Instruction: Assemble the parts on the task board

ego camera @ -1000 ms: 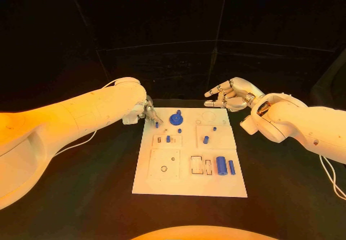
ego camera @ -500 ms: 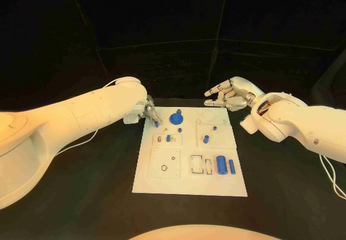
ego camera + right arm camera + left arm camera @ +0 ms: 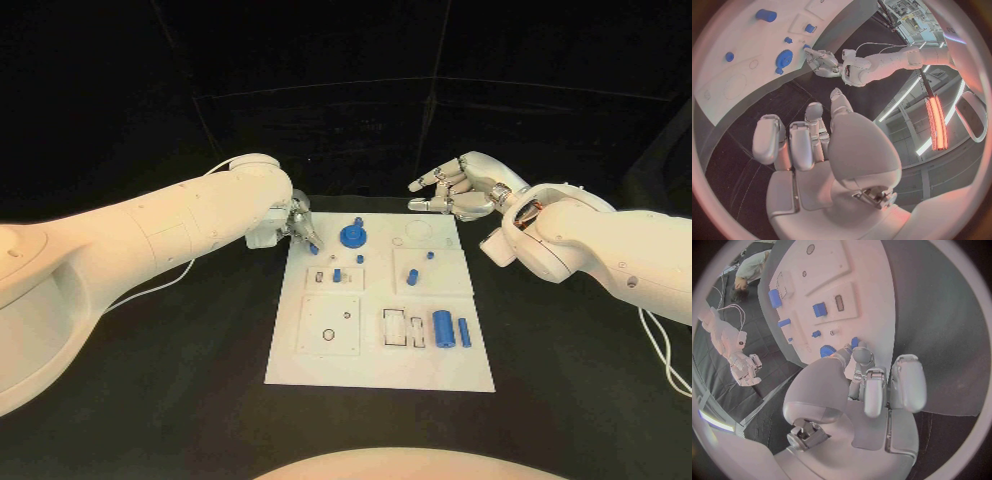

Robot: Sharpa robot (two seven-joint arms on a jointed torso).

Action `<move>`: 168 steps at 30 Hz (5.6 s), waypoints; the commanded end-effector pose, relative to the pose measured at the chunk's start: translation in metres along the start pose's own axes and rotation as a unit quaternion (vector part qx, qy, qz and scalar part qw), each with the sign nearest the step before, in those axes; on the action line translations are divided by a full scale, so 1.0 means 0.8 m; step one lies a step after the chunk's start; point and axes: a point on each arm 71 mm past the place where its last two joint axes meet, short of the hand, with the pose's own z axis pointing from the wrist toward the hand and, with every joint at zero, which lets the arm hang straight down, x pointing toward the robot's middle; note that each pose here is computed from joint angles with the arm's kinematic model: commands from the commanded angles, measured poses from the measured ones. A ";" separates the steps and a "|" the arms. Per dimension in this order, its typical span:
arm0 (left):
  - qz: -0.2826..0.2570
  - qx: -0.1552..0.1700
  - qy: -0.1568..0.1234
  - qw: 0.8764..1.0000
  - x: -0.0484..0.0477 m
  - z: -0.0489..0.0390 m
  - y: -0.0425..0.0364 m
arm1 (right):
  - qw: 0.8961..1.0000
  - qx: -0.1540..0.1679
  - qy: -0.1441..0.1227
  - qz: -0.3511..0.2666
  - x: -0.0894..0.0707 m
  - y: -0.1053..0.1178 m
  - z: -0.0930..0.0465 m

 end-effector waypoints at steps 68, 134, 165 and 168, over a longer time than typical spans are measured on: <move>0.007 0.064 -0.052 0.997 0.088 -0.054 0.0175 | 1.000 -0.006 0.003 -0.001 0.000 0.001 0.003; -0.102 0.093 -0.111 0.984 0.061 -0.047 0.0251 | 1.000 -0.007 0.001 0.001 0.000 0.001 0.003; 0.079 0.309 -0.194 0.928 0.057 -0.029 -0.0692 | 1.000 -0.008 0.005 0.002 0.003 0.002 0.008; 0.101 0.297 -0.187 0.931 0.061 -0.024 -0.0715 | 1.000 -0.009 0.005 0.003 0.004 0.002 0.008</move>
